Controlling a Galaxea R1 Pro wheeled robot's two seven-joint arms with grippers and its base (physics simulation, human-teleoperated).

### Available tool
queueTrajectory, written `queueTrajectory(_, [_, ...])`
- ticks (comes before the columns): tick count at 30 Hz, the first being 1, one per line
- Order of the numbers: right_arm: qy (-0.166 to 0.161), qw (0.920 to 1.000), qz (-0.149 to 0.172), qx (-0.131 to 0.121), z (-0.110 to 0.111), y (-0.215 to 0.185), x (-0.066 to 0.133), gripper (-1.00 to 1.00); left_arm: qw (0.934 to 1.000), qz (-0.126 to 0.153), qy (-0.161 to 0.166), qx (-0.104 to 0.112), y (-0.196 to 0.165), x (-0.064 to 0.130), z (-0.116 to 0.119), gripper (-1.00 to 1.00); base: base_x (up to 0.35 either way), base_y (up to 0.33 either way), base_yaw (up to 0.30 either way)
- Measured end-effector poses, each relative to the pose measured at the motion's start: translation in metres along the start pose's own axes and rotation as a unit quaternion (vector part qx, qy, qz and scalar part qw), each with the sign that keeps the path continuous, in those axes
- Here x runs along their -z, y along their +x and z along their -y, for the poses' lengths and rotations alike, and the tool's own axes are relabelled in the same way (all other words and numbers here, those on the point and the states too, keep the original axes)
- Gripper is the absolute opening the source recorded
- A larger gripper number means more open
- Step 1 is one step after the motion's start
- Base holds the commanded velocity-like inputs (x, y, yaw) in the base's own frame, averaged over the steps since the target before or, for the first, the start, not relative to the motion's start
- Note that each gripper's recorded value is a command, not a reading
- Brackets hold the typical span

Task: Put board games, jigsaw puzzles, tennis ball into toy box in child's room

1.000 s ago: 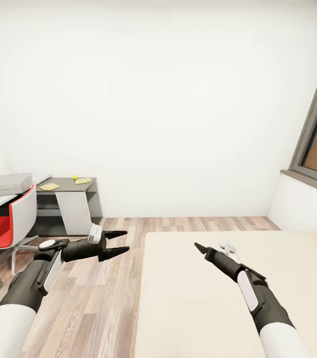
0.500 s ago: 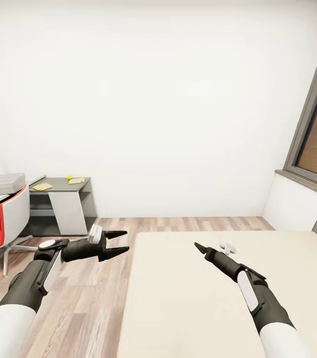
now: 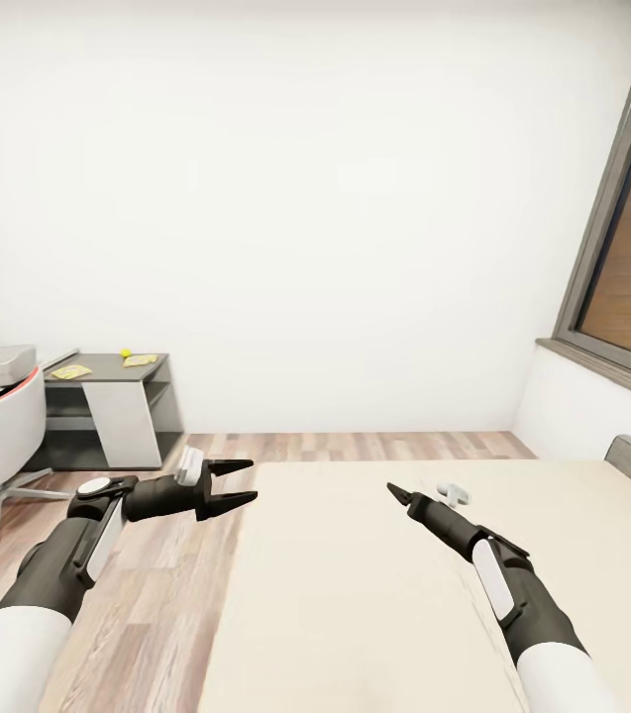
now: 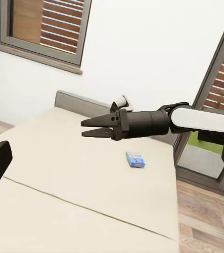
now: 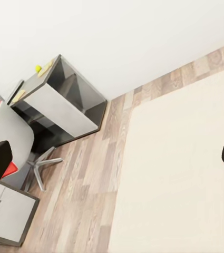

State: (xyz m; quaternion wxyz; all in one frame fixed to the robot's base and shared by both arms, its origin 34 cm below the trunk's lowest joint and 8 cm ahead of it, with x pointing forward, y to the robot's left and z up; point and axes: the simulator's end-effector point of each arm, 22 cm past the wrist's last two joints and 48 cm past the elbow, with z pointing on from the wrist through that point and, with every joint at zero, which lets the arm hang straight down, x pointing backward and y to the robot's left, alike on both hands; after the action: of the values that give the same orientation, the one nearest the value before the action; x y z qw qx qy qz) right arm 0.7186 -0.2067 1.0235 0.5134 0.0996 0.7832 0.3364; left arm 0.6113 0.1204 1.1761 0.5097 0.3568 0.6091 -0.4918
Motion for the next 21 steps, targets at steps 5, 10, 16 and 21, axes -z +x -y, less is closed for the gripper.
queueTrajectory(5, [0.0, 1.0, 0.0, 0.0, 0.0001, 0.0, 0.0, 1.0, 1.0, 0.0, 0.0, 0.0, -0.0001, 0.0, 0.0, 1.0, 0.0, -0.242, 0.0])
queueTrajectory(10, [0.0, 1.0, 0.0, 0.0, 0.0001, 0.0, 0.0, 1.0, 1.0, 0.0, 0.0, 0.0, -0.0001, 0.0, 0.0, 1.0, 0.0, -0.242, 0.0])
queueTrajectory(16, [0.0, 1.0, 0.0, 0.0, -0.0004, 0.0003, -0.0002, 1.0, 1.0, 0.0, 0.0, 0.0, -0.0001, -0.0001, 0.0, 1.0, 0.0, -0.242, 0.0])
queueTrajectory(21, [0.0, 1.0, 0.0, 0.0, -0.0005, 0.0005, -0.0003, 1.0, 1.0, 0.0, 0.0, 0.0, 0.0, -0.0001, 0.0001, 1.0, 0.0, -0.242, 0.0])
